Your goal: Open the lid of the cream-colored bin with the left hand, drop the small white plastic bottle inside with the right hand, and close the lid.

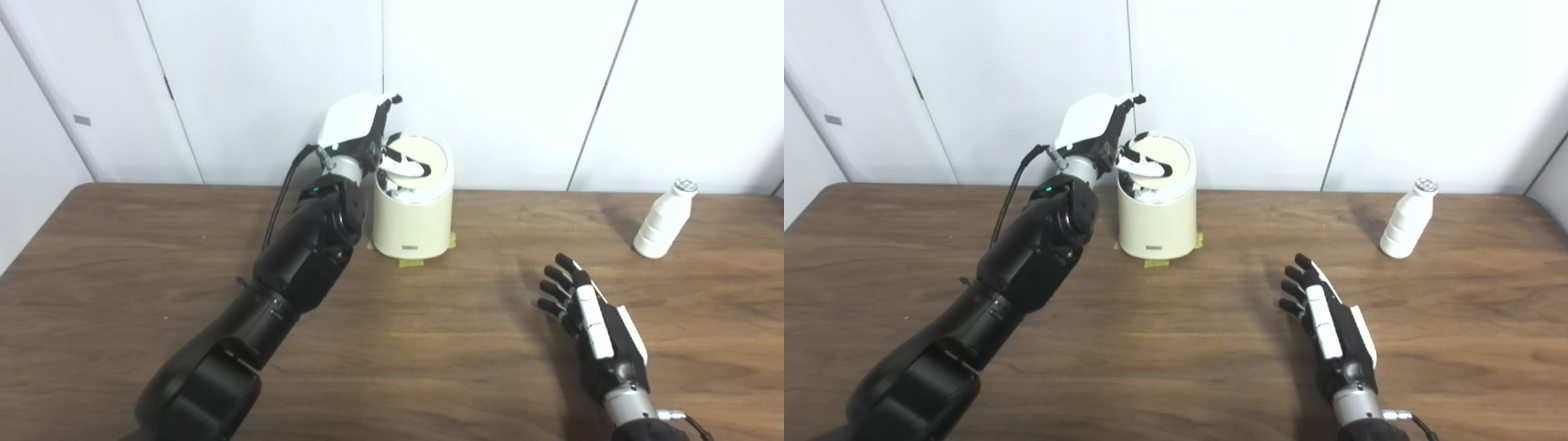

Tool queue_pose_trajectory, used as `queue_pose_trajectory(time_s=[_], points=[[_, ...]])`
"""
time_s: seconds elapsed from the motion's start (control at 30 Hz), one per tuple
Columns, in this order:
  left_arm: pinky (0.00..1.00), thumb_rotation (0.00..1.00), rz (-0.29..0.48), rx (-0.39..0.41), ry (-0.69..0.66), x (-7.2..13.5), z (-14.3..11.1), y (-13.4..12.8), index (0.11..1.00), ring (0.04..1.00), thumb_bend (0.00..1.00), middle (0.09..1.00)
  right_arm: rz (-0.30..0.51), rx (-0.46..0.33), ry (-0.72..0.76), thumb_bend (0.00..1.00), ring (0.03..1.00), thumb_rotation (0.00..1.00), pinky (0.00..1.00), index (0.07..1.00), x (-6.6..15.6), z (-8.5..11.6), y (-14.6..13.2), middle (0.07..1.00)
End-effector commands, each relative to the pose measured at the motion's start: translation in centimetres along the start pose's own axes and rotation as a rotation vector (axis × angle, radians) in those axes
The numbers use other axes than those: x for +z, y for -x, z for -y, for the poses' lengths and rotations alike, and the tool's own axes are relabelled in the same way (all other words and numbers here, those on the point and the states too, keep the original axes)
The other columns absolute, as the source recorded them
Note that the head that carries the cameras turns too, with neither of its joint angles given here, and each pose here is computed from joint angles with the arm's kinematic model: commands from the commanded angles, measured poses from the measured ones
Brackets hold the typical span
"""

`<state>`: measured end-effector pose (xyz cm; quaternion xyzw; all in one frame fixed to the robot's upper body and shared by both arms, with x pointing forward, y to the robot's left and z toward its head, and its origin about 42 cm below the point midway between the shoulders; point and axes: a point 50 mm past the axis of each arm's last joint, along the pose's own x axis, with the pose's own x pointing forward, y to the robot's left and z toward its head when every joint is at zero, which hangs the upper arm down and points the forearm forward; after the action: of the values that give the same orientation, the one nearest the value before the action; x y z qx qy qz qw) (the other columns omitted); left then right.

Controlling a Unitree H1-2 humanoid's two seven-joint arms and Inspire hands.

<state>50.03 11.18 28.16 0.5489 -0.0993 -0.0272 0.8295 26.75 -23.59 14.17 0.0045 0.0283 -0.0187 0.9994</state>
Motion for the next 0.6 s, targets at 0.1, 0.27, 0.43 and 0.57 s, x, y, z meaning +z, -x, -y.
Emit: queue_pose_trajectory(time_s=[0.1, 0.27, 0.43, 0.57], points=[[0.86, 0.00, 0.020, 0.018, -0.091, 0.32, -1.97, -0.57, 0.906, 0.860, 0.93, 0.892, 0.093, 0.016, -0.010, 0.58, 0.860, 0.89, 0.81, 0.898, 2.11, -0.34, -0.47, 0.876], [0.86, 0.00, 0.025, 0.009, -0.159, 0.02, -1.84, -0.43, 0.909, 0.843, 0.95, 0.884, 0.091, 0.020, 0.001, 0.57, 0.858, 0.90, 0.81, 0.898, 2.08, -0.35, -0.45, 0.877], [0.85, 0.00, 0.031, -0.006, -0.194, -0.19, -1.66, -0.33, 0.914, 0.849, 0.93, 0.879, 0.091, 0.021, -0.002, 0.57, 0.863, 0.91, 0.82, 0.901, 2.10, -0.37, -0.45, 0.878], [0.83, 0.00, 0.038, -0.010, -0.211, -0.33, -1.39, -0.32, 0.914, 0.852, 0.94, 0.874, 0.091, 0.018, -0.008, 0.57, 0.857, 0.90, 0.80, 0.897, 2.08, -0.40, -0.49, 0.874]])
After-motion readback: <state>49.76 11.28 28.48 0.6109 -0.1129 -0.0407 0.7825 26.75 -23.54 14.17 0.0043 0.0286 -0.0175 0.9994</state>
